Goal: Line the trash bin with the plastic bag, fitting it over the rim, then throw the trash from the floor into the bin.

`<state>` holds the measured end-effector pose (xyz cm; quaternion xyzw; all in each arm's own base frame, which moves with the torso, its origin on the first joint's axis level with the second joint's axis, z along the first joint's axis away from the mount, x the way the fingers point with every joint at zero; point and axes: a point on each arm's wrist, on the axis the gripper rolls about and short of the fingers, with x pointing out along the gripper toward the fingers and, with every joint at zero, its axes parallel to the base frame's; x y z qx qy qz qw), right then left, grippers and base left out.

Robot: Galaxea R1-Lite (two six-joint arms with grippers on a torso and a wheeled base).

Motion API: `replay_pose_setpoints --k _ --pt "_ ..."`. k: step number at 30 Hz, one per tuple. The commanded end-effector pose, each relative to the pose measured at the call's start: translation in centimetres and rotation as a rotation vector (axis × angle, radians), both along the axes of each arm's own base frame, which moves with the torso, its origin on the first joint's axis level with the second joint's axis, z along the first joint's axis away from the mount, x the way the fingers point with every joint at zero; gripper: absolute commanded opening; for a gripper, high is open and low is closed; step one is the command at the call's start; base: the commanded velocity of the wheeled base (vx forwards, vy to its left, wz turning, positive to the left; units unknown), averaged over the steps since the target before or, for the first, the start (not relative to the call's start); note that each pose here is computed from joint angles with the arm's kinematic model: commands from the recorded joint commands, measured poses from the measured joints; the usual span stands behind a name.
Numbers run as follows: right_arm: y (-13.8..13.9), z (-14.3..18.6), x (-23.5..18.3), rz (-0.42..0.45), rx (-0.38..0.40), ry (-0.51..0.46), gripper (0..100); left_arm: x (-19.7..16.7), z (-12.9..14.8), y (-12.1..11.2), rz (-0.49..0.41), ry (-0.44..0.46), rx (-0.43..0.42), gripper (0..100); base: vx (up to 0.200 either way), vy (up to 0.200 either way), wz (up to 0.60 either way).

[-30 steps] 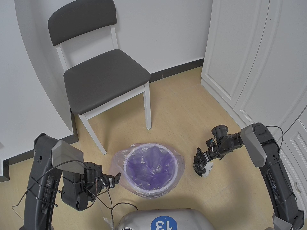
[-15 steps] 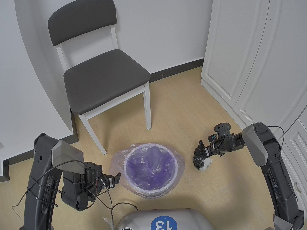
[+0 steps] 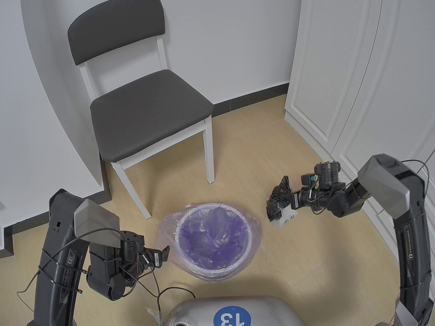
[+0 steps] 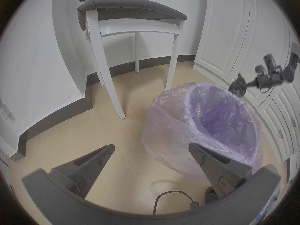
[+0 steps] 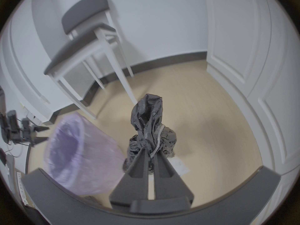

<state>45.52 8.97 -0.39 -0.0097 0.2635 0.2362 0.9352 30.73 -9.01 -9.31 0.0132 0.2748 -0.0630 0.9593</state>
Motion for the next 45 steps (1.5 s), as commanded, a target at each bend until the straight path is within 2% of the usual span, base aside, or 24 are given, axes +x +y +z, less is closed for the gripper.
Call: replay_pose_setpoints --k 1,4,6,7,8,11,16,20,30,32,35,42,45 --pt "3.5 9.4 -6.6 0.164 0.012 -0.205 0 -0.2 0.0 -0.1 0.016 -0.007 0.002 100 0.000 0.000 0.00" --pt "5.4 10.1 -8.4 0.213 0.026 -0.286 0 -0.2 0.0 -0.1 0.026 -0.006 -0.015 100 0.000 0.000 0.00" --pt "5.4 10.1 -8.4 0.213 0.026 -0.286 0 -0.2 0.0 -0.1 0.026 -0.006 -0.015 100 0.000 0.000 0.00" --pt "8.1 9.9 -10.3 0.248 0.052 -0.351 0 0.2 0.0 -0.2 0.045 -0.017 -0.051 100 0.000 0.000 0.00" --pt "9.0 9.7 -10.9 0.260 0.061 -0.360 0 0.5 0.0 -0.2 0.053 -0.026 -0.061 100 0.000 0.000 0.00" --pt "11.9 9.0 -13.2 0.314 0.092 -0.363 0 1.7 0.2 0.5 0.084 -0.061 -0.072 100 0.000 0.000 0.00" --pt "14.4 7.4 -14.5 0.360 0.135 -0.331 0 1.8 1.1 1.0 0.096 -0.082 -0.079 100 0.000 0.000 0.00" --pt "15.2 6.1 -14.5 0.362 0.167 -0.292 0 1.5 2.7 1.0 0.093 -0.105 -0.088 100 0.000 0.000 0.00" --pt "16.4 3.6 -14.5 0.383 0.173 -0.231 0 0.8 6.4 1.2 0.087 -0.170 -0.107 100 0.000 0.000 0.00" --pt "16.5 3.2 -14.4 0.379 0.180 -0.221 0 0.7 6.5 1.1 0.083 -0.173 -0.107 100 0.000 0.000 0.00" --pt "17.0 2.0 -13.8 0.358 0.229 -0.178 0 0.6 6.7 0.6 0.065 -0.179 -0.106 100 0.000 0.000 0.00" --pt "17.6 -0.5 -13.1 0.353 0.228 -0.133 0 0.6 6.6 0.2 0.054 -0.177 -0.105 100 0.000 0.000 0.00" --pt "18.1 -2.0 -12.7 0.366 0.256 -0.090 0 0.6 6.6 0.3 0.056 -0.177 -0.105 100 0.000 0.000 0.00"
